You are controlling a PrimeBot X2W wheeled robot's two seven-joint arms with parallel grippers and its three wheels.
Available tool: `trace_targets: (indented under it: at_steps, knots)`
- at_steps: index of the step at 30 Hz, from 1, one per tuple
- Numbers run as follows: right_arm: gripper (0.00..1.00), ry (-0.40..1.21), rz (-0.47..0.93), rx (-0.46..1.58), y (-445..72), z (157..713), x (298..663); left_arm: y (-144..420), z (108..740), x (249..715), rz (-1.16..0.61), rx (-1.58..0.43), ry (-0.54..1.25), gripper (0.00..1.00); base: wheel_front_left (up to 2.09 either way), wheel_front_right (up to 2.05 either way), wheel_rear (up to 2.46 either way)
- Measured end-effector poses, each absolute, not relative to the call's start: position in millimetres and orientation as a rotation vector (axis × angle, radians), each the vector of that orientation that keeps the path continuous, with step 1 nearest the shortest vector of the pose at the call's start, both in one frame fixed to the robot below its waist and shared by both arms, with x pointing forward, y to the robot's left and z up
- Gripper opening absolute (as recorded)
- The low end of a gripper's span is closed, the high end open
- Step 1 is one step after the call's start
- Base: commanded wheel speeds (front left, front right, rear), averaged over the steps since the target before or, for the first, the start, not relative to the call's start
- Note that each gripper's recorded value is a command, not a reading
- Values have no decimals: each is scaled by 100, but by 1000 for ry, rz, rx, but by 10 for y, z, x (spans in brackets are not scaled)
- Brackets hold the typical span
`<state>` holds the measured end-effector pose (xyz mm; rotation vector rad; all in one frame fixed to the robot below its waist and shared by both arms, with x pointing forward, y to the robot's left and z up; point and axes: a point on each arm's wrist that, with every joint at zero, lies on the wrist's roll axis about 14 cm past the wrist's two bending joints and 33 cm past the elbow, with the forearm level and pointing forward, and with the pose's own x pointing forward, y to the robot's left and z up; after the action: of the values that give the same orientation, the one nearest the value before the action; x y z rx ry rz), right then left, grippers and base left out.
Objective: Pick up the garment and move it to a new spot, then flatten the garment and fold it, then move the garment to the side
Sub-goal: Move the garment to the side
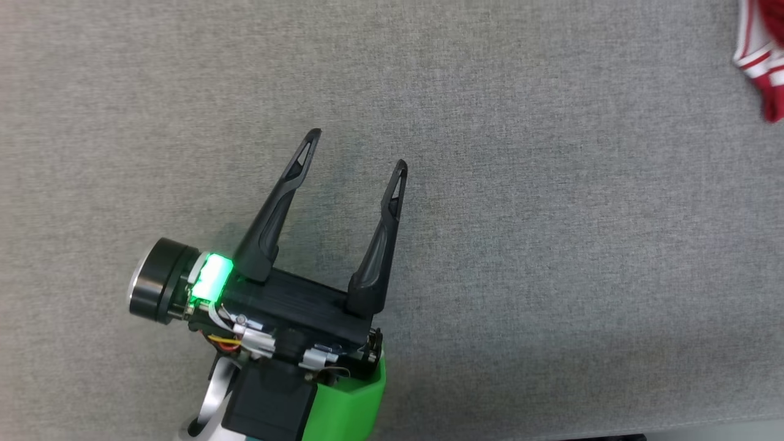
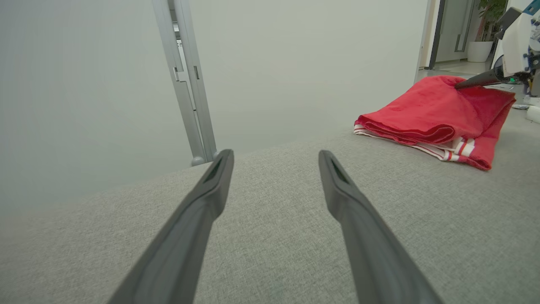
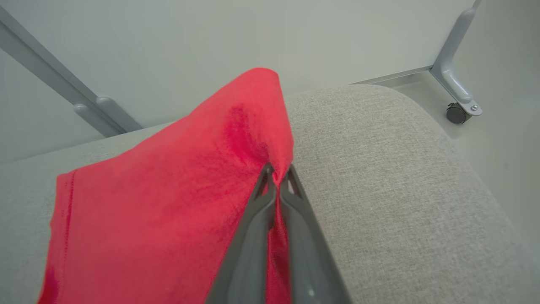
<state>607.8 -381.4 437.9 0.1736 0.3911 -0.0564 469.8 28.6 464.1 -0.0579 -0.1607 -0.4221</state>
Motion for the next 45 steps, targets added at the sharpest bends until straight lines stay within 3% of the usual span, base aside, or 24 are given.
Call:
trace_targets:
  at_steps: [12, 13, 14, 19, 24, 32, 45]
  knots:
    - [3, 400, -187, 7, -4423, 4395, 6152, 167, 4275, 4738, -472, -68, -106, 100, 0, 0, 0]
    - [44, 406, -193, -4, -4443, 4373, 6162, 173, 4269, 4739, -470, -65, -104, 100, 0, 0, 0]
    - [100, 412, -201, -16, -4465, 4353, 6170, 181, 4263, 4741, -467, -65, -102, 100, 0, 0, 0]
    - [100, 432, -178, -88, -4379, 4242, 6192, 233, 4340, 4736, -437, -55, -109, 100, 0, 0, 0]
    - [100, 390, -73, -41, -3884, 4164, 6225, 321, 4539, 4708, -389, -48, -135, 100, 0, 0, 0]
    - [100, 485, 66, 51, -3133, 3830, 5764, 435, 4914, 4516, -339, -48, -173, 100, 0, 0, 0]
    - [100, 311, 311, 144, -2024, 4346, 5109, 773, 5231, 4010, -211, -73, -156, 100, 0, 0, 0]
